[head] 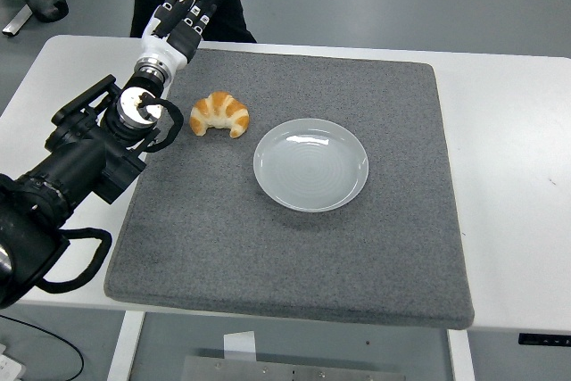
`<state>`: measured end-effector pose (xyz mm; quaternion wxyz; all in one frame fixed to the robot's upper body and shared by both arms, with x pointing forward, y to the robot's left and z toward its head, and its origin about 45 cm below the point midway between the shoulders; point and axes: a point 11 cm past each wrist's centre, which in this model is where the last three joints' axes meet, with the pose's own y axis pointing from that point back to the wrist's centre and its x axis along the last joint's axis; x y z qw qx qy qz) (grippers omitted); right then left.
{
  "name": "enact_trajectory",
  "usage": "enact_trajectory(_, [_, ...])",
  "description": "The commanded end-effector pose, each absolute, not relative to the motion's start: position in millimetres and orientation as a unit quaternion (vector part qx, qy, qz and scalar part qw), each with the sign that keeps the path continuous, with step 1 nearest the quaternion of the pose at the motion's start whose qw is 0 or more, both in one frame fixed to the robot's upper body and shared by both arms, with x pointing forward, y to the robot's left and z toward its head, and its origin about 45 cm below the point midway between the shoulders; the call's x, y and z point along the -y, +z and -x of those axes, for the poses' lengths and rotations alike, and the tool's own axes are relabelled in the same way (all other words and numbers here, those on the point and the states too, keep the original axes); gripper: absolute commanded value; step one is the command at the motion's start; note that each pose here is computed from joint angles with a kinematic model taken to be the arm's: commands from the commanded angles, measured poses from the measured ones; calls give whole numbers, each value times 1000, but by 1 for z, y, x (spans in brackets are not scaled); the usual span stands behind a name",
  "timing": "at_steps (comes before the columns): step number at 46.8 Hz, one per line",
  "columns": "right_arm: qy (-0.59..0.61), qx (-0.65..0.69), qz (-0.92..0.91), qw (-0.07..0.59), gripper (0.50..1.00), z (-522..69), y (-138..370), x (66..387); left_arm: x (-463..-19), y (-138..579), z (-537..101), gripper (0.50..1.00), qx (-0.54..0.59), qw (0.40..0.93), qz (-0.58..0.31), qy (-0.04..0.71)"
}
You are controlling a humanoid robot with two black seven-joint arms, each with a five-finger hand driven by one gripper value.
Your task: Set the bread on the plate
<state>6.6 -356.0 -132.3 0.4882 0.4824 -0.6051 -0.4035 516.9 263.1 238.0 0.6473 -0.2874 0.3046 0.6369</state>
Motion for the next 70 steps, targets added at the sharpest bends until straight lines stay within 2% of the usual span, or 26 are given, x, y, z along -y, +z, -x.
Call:
enact_trajectory(1, [-403,605,-483,488,932,-7,-132,356,-264,238,-517,1000,-303,648,286,637])
enact_trajectory(21, [-403,605,-483,488,932,-7,-132,356,-262,248,-521,1000,-287,662,277,634])
enact_trajectory(37, [-403,605,-483,488,932,-7,-132,356,-272,283,-532,1000,-202,716,202,637])
enact_trajectory(56, [-403,605,-483,489,932,-7,-132,356,-310,332,-531,1000,-13,785,27,618])
enact_trajectory(61, [-403,604,-483,489,932,-7,-132,356,-304,329,-524,1000,39,808,-43,587])
enact_trajectory(70, [-403,605,-483,488,932,-7,-132,356,-299,334,-522,1000,82,820,-105,557])
